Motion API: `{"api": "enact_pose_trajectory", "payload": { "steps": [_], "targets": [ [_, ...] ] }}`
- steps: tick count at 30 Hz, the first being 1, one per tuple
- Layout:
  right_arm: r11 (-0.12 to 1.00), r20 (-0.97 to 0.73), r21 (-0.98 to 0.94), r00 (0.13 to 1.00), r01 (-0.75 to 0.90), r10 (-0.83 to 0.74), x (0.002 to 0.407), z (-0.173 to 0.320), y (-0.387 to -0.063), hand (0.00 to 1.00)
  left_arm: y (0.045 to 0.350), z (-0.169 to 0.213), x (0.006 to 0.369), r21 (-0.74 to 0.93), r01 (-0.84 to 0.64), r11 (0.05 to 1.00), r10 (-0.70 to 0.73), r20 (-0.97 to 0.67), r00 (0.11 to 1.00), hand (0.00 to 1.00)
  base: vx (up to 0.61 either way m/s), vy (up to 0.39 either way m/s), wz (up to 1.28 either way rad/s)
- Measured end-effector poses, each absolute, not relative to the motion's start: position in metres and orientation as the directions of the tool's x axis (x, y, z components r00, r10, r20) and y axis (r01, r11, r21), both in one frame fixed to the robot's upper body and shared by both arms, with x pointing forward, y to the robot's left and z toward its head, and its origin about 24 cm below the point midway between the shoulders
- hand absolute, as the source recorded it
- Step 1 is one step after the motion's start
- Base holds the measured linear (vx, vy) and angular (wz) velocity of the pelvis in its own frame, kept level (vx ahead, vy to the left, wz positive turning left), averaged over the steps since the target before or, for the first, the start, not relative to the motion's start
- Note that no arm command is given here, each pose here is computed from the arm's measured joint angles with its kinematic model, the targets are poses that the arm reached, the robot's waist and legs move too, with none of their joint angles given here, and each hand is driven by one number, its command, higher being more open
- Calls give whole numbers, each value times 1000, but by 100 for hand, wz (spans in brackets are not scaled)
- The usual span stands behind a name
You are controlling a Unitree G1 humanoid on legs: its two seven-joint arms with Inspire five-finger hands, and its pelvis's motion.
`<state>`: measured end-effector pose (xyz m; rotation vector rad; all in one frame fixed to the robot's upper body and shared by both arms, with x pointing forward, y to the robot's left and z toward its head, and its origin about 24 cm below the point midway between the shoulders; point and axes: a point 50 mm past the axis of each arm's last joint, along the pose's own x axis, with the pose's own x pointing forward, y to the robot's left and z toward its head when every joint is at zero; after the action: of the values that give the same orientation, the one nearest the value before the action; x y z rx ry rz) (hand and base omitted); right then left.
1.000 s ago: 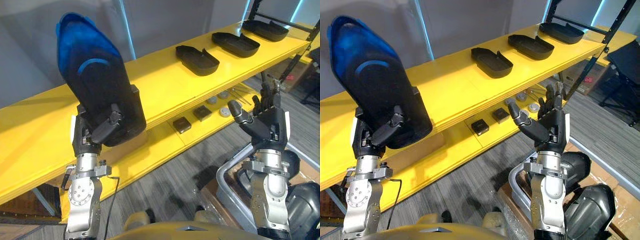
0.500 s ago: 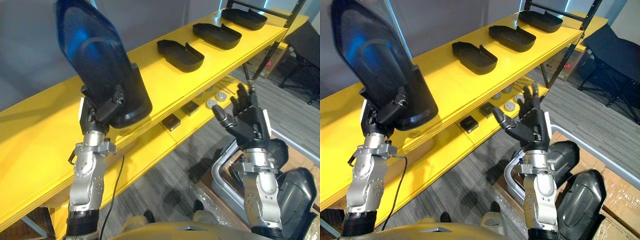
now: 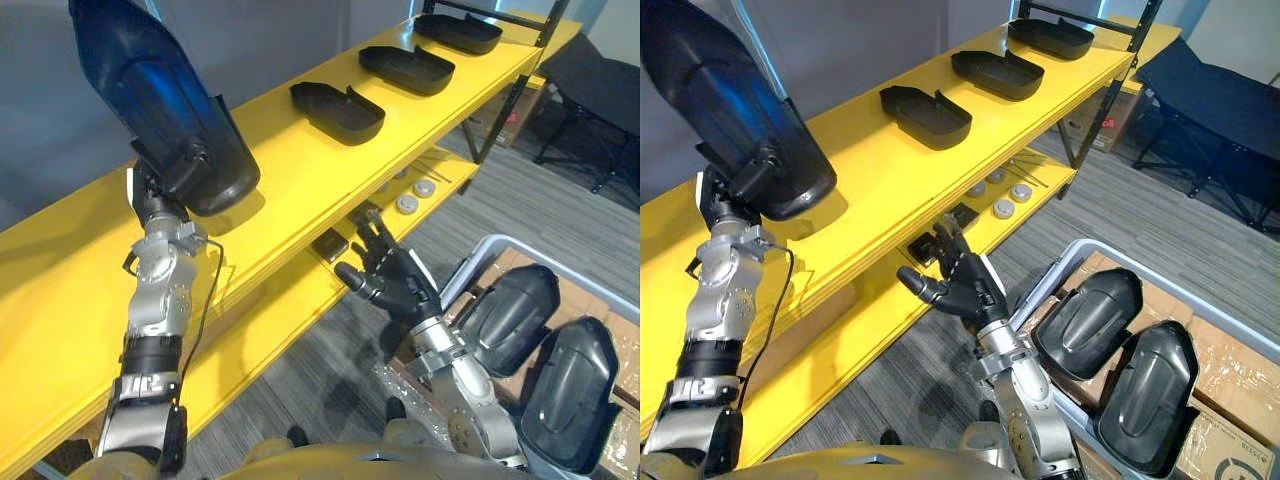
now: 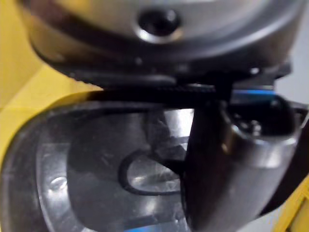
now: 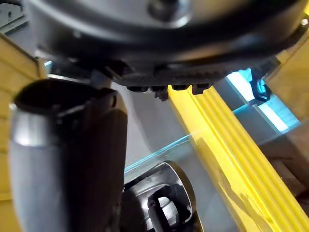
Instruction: Walk over and take three plastic housings, then place them on the shelf
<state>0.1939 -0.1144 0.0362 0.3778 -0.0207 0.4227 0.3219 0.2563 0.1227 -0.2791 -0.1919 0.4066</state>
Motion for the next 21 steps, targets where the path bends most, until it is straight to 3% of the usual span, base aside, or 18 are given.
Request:
{"api": "enact_pose_trajectory", "payload": {
  "steps": [10,21],
  "targets": [
    [818,76,363,890,-445,450,186,36,-98,100,259,85,334,-306,-412,858,392,-128,911,0,-26,-23,-6],
    [846,59,349,910,-403,410,186,37,-103,100,257,84,341,-360,-407,839,368,-175,913,0,-25,-13,0]
  ]
}}
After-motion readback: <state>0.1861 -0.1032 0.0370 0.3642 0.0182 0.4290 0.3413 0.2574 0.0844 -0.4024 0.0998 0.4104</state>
